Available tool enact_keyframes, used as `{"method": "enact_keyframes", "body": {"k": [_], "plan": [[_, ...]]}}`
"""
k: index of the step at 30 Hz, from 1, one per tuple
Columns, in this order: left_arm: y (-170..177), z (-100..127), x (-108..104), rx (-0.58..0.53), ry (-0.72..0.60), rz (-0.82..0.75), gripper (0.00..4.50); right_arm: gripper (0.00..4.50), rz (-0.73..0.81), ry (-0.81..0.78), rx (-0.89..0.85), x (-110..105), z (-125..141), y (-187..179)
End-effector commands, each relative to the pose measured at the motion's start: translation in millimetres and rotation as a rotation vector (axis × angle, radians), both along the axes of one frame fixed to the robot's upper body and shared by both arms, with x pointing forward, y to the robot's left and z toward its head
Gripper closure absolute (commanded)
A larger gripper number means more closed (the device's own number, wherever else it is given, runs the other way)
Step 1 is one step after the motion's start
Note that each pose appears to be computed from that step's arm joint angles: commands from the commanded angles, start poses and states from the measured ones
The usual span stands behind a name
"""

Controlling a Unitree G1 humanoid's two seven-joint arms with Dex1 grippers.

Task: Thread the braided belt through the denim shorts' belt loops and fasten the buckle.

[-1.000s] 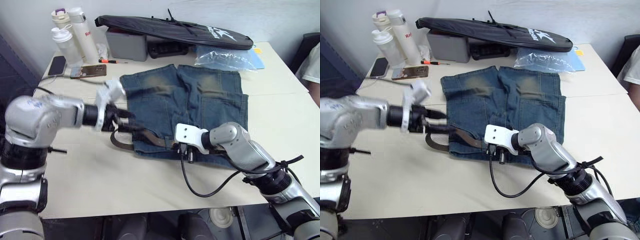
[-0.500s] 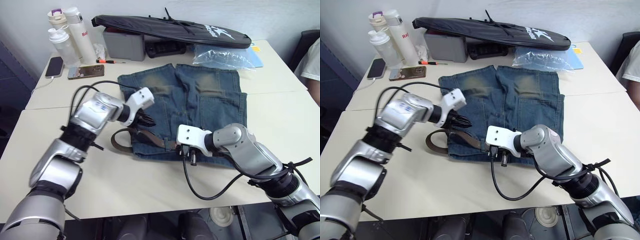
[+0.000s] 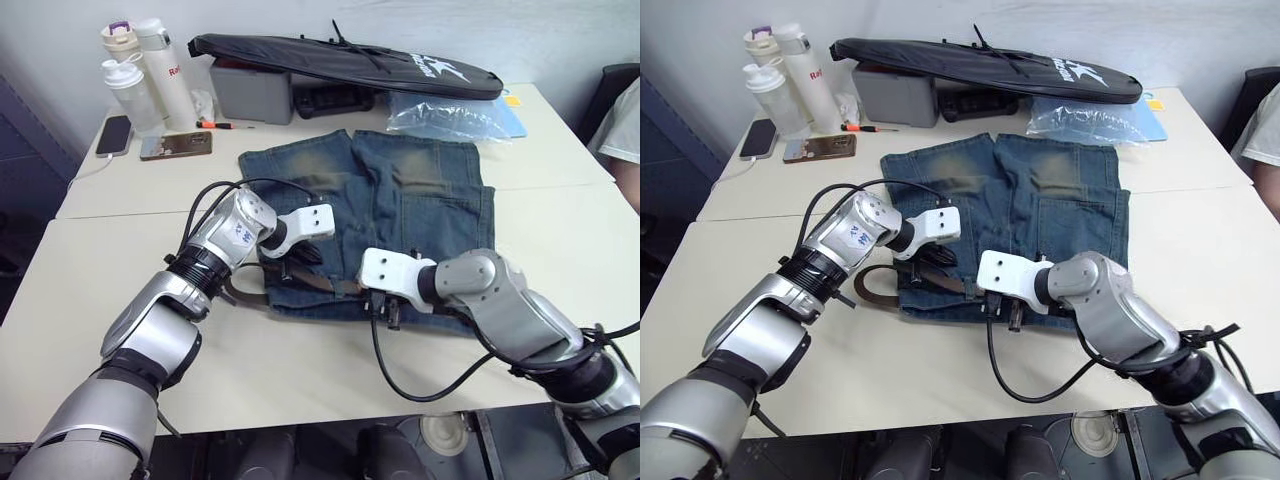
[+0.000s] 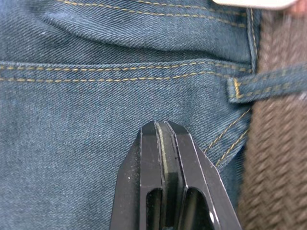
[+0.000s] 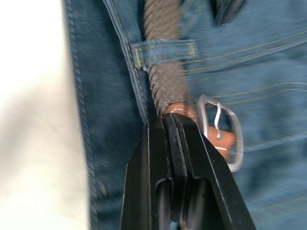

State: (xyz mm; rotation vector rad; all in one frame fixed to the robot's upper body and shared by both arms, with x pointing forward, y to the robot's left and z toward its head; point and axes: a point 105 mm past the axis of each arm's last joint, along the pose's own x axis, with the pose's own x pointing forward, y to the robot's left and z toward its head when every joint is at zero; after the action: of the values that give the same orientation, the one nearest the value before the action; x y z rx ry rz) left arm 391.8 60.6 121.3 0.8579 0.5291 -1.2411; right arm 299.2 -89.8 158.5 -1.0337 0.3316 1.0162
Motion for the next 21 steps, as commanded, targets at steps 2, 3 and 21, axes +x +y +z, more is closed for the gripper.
{"method": "enact_keyframes", "body": {"k": [2, 3, 21], "plan": [[19.5, -40.8, -2.5, 0.113, 0.091, 0.063, 4.43, 4.50, 0.156, -0.269, -0.072, -2.6, 57.8, 7.9], [17.8, -41.1, -2.6, 0.112, 0.091, 0.057, 4.43, 4.50, 0.169, -0.296, -0.096, -1.6, 63.7, 4.4], [16.6, -42.9, -8.0, 0.074, 0.128, 0.042, 4.50, 2.23, 0.160, -0.094, -0.004, -13.1, 19.3, -7.2]]}}
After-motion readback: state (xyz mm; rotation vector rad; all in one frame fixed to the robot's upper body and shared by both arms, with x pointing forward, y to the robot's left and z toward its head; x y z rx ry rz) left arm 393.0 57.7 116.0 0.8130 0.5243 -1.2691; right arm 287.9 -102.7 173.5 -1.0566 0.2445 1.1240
